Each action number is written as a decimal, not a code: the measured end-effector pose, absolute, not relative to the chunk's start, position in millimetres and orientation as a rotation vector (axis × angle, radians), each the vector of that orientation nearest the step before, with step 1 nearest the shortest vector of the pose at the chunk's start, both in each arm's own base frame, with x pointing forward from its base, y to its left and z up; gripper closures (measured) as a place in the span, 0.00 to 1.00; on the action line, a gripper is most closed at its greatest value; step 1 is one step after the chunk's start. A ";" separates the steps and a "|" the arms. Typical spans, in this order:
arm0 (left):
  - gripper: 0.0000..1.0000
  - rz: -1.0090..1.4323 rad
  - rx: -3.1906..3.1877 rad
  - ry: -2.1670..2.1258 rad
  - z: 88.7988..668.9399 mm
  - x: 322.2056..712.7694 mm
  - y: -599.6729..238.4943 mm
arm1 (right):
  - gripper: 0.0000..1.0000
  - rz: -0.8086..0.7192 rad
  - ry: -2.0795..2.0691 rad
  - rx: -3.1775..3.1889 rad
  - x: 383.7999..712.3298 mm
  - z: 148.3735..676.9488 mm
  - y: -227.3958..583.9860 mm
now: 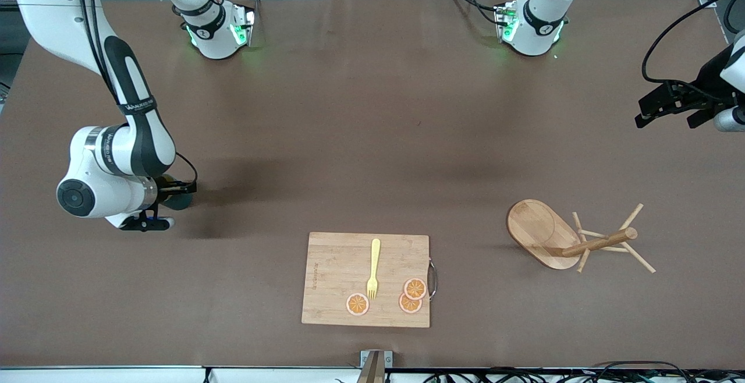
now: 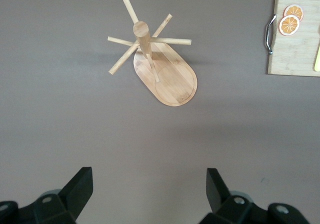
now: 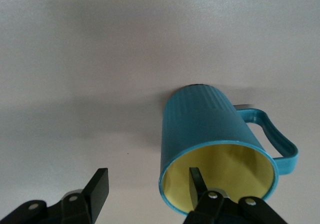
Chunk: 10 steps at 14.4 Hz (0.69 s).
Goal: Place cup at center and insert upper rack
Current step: 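Reach the right gripper down to the teal mug and grasp its rim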
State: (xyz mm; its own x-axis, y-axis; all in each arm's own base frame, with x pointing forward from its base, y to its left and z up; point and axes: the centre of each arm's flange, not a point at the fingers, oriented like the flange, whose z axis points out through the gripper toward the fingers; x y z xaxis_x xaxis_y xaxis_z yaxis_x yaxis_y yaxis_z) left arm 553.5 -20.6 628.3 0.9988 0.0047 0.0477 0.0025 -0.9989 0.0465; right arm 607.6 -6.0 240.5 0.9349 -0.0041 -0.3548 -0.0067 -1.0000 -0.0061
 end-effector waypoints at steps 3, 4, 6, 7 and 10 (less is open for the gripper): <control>0.00 0.069 3.094 0.006 626.7 554.2 -20.7 | 0.57 0.567 0.010 -3.083 607.0 239.7 -6.7; 0.00 0.069 3.095 0.006 626.6 554.3 -20.7 | 0.68 0.567 0.011 -3.083 606.9 239.6 -7.0; 0.00 0.069 3.095 0.006 626.5 554.3 -20.7 | 0.89 0.555 0.014 -3.086 607.7 239.6 -8.1; 0.00 0.068 3.095 0.006 626.4 554.4 -20.7 | 0.96 0.545 0.016 -3.090 608.6 241.2 -9.8; 0.00 0.068 3.095 0.006 626.1 554.5 -20.6 | 0.96 0.517 0.008 -3.094 611.6 245.1 -6.8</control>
